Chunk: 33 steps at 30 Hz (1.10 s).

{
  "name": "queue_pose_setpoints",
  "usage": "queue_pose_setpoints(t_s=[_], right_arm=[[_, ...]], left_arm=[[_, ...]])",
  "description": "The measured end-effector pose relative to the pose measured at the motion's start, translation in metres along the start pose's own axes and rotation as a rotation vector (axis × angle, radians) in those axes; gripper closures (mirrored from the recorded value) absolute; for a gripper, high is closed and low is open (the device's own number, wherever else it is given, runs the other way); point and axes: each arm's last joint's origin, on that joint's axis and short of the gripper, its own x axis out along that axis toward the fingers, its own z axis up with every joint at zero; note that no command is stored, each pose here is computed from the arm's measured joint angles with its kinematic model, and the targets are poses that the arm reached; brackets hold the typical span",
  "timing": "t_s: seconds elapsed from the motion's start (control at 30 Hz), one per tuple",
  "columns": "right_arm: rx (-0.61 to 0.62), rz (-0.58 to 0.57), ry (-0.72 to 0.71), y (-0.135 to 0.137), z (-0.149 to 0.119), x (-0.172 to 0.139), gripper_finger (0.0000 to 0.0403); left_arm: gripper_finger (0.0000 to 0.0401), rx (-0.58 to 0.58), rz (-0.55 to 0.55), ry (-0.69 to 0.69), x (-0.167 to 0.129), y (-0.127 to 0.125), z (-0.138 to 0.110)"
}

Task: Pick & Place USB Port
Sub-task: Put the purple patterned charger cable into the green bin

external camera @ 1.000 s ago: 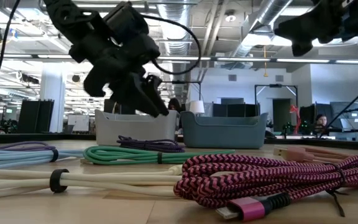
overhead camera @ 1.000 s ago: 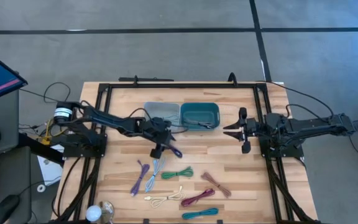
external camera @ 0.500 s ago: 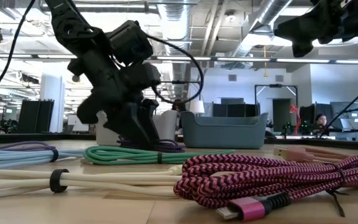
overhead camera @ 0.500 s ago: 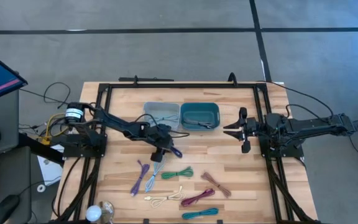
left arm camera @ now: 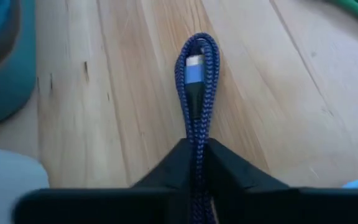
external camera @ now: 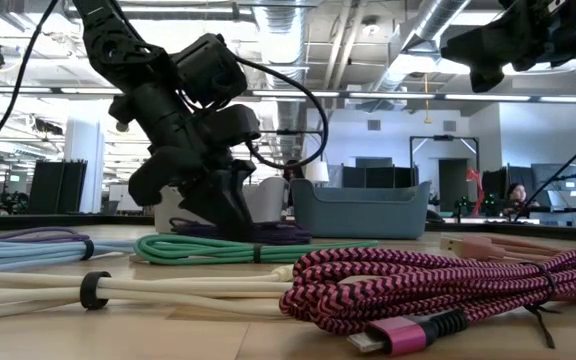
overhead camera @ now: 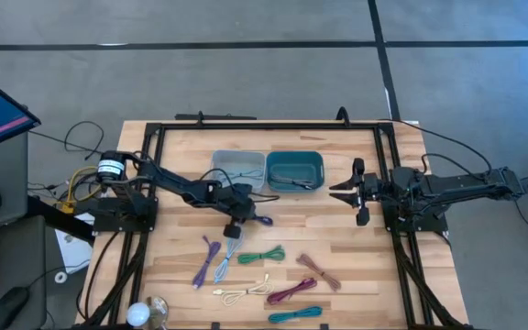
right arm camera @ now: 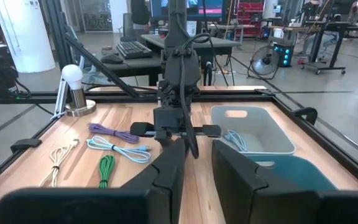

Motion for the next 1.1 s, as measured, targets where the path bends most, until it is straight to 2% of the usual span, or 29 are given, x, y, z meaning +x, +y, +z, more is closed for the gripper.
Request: queue_pose_setpoints(t_s=[0.07, 0.27, 0.5, 0.77, 0.93, 1.1], right_arm=[[0.0, 0.0, 0.001, 0.0, 0.0, 0.0, 0.0328], [-0.001, -0.003, 0.005, 0.0, 0.0, 0.0, 0.0328], [-0.001, -0.004, 0.009, 0.0, -0.001, 0.0, 0.0328], [-0.001, -0.004, 0.011, 0.0, -0.001, 0.001, 0.0328], [0.022, -0.004, 0.013, 0.0, -0.001, 0.001, 0.0328], [0.025, -0.003, 0.012, 0.0, -0.001, 0.0, 0.0328]], left_arm=[[0.0384, -0.003, 0.0, -0.004, 0.0, -0.001, 0.001], [0.0386, 0.002, 0.005, -0.126, -0.008, -0.009, 0.021], [0.0386, 0.054, 0.159, -0.267, -0.045, -0.007, 0.051], [0.0386, 0.075, 0.342, -0.465, -0.082, 0.032, 0.067], [0.0386, 0.083, 0.317, -0.526, -0.083, 0.062, 0.081], [0.0386, 0.058, 0.316, -0.512, -0.062, 0.091, 0.091]])
